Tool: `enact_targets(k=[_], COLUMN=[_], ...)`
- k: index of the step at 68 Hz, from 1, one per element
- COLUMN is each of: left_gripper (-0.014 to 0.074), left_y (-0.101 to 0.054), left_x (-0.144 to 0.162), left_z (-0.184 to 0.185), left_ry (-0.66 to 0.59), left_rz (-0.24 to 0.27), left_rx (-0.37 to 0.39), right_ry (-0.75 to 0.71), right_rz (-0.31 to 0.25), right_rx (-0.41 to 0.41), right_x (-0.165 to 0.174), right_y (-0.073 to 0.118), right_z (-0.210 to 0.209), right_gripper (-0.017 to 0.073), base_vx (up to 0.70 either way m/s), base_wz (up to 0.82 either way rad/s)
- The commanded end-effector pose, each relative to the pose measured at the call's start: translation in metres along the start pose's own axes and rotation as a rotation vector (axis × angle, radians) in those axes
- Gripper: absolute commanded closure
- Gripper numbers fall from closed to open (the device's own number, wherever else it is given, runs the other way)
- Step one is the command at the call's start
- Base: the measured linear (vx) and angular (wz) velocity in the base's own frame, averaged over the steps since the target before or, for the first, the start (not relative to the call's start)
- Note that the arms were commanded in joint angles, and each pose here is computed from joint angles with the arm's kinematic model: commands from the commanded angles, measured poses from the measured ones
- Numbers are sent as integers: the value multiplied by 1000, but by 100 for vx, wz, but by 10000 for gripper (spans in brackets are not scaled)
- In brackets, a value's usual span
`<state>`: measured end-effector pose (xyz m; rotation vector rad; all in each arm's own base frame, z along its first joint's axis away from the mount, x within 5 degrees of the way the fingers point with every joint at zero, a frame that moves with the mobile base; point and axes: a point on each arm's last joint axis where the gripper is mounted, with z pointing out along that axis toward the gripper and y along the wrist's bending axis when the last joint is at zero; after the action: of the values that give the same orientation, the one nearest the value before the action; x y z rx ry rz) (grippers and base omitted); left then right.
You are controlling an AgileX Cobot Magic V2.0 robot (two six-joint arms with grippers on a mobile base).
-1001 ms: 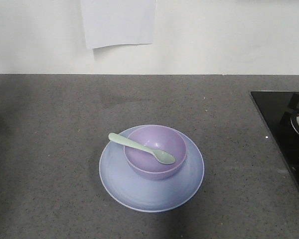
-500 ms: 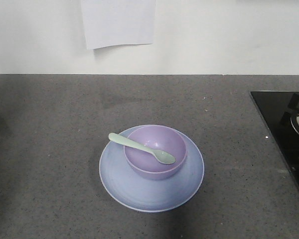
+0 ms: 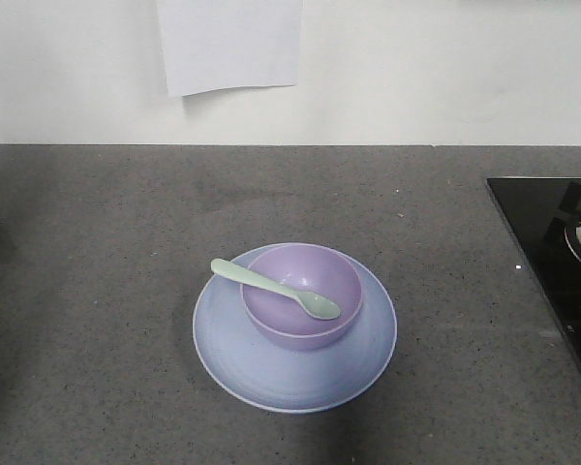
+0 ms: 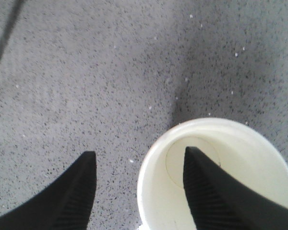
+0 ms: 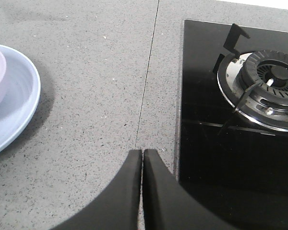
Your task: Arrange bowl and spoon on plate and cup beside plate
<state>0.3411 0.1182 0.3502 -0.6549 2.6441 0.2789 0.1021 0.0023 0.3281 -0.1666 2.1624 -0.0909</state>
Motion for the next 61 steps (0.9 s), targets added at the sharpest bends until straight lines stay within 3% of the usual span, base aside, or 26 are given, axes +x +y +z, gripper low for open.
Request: enact_targets(k=[1,14,35,57,61], left_gripper=[196,196,231,589,602], left_y=[3,0,-2,-2,-2], left_x=[-2,5,6,5,5], left_z=[-12,12,18,20,20], left_ry=[-59,2,-28,-40,-45], left_rz=[-2,14,19,21,20], left_rx=[4,-4,5,8,12], right_ry=[-95,-95,-95,-95,-95], right_rz=[-8,-7,-7,4,8], right_rx=[12,11,11,4,1], right_x=[-13,-13,-13,-13,-13], right_y=[-2,-2,-2,-1,-1], right_z=[-5,-5,-5,-5,-5], right_gripper=[564,564,564,564,564], base_vx=[0,0,0,0,0], base_wz=[0,0,0,0,0])
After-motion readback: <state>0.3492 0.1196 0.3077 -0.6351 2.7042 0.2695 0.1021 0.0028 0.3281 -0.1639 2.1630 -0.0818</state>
